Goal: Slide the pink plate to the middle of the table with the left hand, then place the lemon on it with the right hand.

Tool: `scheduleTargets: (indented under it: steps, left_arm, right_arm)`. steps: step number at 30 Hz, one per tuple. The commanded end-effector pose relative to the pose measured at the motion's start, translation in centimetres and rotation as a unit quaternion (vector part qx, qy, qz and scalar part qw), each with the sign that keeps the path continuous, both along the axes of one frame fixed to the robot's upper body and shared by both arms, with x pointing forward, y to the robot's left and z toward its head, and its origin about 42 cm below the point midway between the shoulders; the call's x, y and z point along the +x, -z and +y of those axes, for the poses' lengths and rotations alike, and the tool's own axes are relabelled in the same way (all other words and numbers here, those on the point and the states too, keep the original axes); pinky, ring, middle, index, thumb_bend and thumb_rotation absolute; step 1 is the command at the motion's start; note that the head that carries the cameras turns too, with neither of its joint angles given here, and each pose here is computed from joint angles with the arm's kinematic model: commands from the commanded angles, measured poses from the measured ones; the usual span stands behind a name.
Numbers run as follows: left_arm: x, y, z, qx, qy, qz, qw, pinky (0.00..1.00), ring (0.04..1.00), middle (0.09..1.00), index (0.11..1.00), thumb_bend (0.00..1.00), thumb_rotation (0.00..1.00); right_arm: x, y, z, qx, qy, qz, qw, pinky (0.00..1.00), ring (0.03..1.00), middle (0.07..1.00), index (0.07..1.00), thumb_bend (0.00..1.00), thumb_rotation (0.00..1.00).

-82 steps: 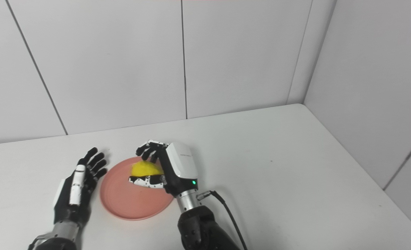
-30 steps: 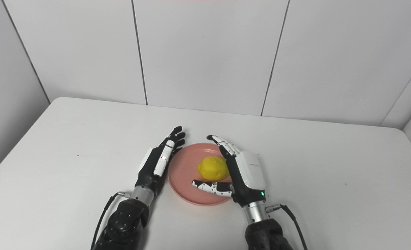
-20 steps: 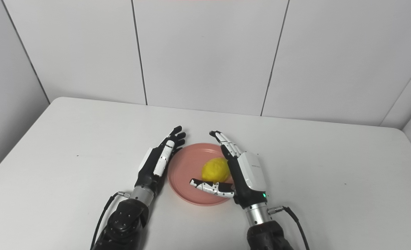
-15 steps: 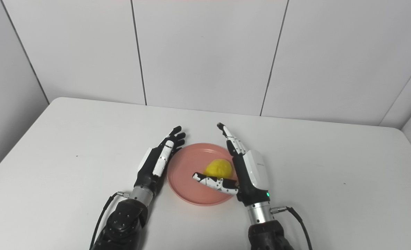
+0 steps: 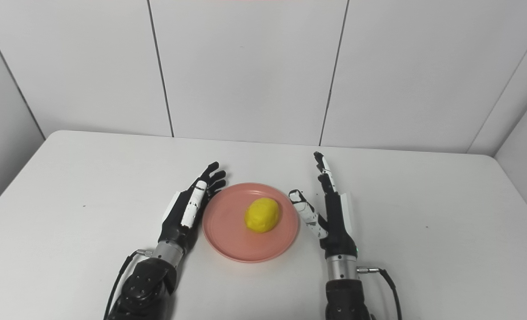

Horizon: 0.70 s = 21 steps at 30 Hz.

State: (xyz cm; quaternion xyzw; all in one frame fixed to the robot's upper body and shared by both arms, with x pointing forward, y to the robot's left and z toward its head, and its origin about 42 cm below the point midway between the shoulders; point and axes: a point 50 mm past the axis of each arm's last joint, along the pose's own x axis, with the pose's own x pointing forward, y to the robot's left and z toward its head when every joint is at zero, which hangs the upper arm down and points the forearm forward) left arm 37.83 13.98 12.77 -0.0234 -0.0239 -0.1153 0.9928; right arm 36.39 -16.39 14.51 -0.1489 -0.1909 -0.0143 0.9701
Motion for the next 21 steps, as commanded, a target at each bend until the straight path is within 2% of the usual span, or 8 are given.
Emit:
scheduleTargets:
  steps: [1,7,11,14,21]
  left_arm:
    - [0.4,-0.2,0.4,0.000,-0.011,-0.001,1.000,0.88,0.901,0.896,0.883,0.37,1.00]
    - [0.5,-0.1,1.1,0.000,-0.039,-0.007,0.999,0.88,0.891,0.891,0.879,0.34,1.00]
    - [0.7,0.0,1.4,-0.007,-0.051,-0.004,0.999,0.91,0.896,0.898,0.883,0.32,1.00]
    - [0.6,0.0,1.7,0.018,-0.048,-0.014,0.999,0.95,0.917,0.924,0.913,0.34,1.00]
    - [0.7,0.1,1.8,0.057,-0.061,-0.035,0.996,0.98,0.961,0.963,0.965,0.37,1.00]
  right_arm:
    - [0.2,-0.8,0.3,0.010,0.002,-0.008,1.000,0.91,0.949,0.953,0.938,0.62,1.00]
    - [0.2,-0.4,1.1,0.050,-0.008,0.015,0.999,0.93,0.943,0.947,0.940,0.62,1.00]
    - [0.3,-0.1,1.8,0.069,-0.019,0.032,0.997,0.94,0.945,0.951,0.946,0.65,1.00]
    - [0.5,0.1,2.3,0.085,-0.035,0.050,0.995,0.96,0.959,0.962,0.952,0.69,1.00]
    - [0.6,0.2,2.6,0.112,-0.048,0.063,0.991,0.94,0.956,0.960,0.949,0.68,1.00]
